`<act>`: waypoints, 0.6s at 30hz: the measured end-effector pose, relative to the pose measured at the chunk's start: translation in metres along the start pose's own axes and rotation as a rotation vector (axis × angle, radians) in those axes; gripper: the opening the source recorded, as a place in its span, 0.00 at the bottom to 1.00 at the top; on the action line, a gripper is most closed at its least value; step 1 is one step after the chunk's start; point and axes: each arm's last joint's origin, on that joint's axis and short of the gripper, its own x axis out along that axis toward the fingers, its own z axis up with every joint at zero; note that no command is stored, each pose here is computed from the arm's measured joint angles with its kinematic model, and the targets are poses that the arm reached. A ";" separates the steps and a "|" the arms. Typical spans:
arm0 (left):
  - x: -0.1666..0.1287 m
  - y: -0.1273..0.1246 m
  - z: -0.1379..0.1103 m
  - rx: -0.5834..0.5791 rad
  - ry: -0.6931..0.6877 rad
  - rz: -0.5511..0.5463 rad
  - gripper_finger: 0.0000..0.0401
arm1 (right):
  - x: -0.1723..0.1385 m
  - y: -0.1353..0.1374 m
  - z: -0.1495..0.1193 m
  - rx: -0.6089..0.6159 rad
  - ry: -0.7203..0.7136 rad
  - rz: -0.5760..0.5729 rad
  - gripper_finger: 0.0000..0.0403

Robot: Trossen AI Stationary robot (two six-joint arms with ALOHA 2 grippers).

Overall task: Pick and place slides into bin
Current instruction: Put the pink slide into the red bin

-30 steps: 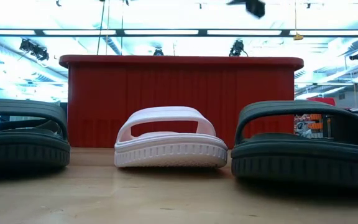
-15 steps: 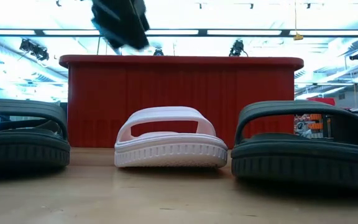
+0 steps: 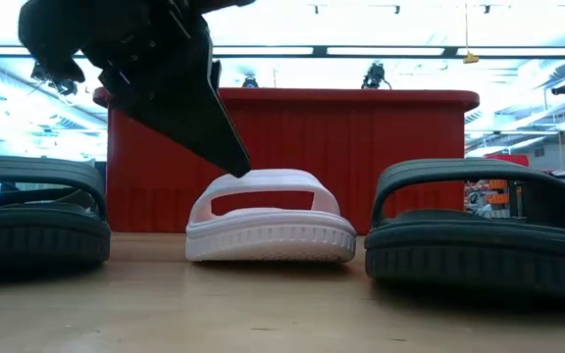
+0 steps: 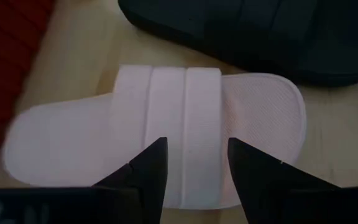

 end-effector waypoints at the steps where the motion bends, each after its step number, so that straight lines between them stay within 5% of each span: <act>1: -0.002 -0.002 -0.001 0.008 -0.007 0.000 0.43 | 0.001 0.001 -0.001 0.008 0.005 0.001 0.41; 11: -0.010 -0.018 -0.010 0.125 -0.036 0.016 0.43 | 0.002 0.011 -0.006 0.038 0.012 0.020 0.41; 18: 0.001 -0.013 -0.012 0.155 -0.047 0.125 0.43 | 0.006 0.014 -0.003 0.059 -0.019 0.036 0.41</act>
